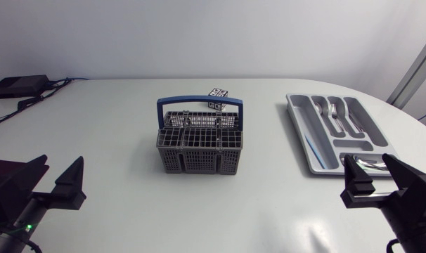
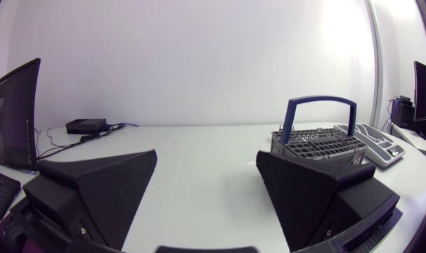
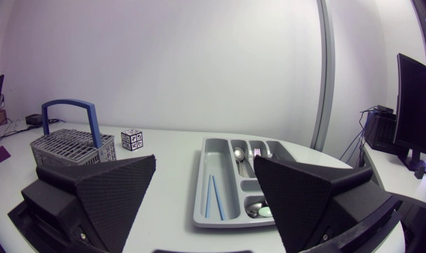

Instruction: Transfer all utensils from the basket to the drawer tray.

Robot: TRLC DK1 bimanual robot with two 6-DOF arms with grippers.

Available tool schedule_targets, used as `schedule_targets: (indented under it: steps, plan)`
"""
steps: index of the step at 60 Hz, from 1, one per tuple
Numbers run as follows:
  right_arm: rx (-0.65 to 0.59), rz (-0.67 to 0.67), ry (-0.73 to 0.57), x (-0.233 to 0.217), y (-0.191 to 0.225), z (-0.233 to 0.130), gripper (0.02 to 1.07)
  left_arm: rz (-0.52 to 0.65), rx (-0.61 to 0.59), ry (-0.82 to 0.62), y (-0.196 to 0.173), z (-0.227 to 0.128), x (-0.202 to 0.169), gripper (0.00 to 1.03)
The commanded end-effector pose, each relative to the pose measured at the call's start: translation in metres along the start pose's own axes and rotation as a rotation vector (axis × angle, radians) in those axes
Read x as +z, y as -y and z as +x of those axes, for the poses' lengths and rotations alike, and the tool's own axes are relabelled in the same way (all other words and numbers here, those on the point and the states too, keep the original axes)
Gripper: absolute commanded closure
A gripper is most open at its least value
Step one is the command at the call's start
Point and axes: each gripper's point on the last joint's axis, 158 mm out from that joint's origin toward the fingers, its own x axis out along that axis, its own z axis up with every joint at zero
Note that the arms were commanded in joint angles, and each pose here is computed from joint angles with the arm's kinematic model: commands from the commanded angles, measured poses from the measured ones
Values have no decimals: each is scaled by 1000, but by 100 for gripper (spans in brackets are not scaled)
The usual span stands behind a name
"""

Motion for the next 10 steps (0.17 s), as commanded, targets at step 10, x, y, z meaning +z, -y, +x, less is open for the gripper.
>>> schedule_targets:
  steps: [10]
  plan:
    - [8, 26, 2, -4, -2, 1, 6, -24, 2, -17, -1, 1, -15, 4]
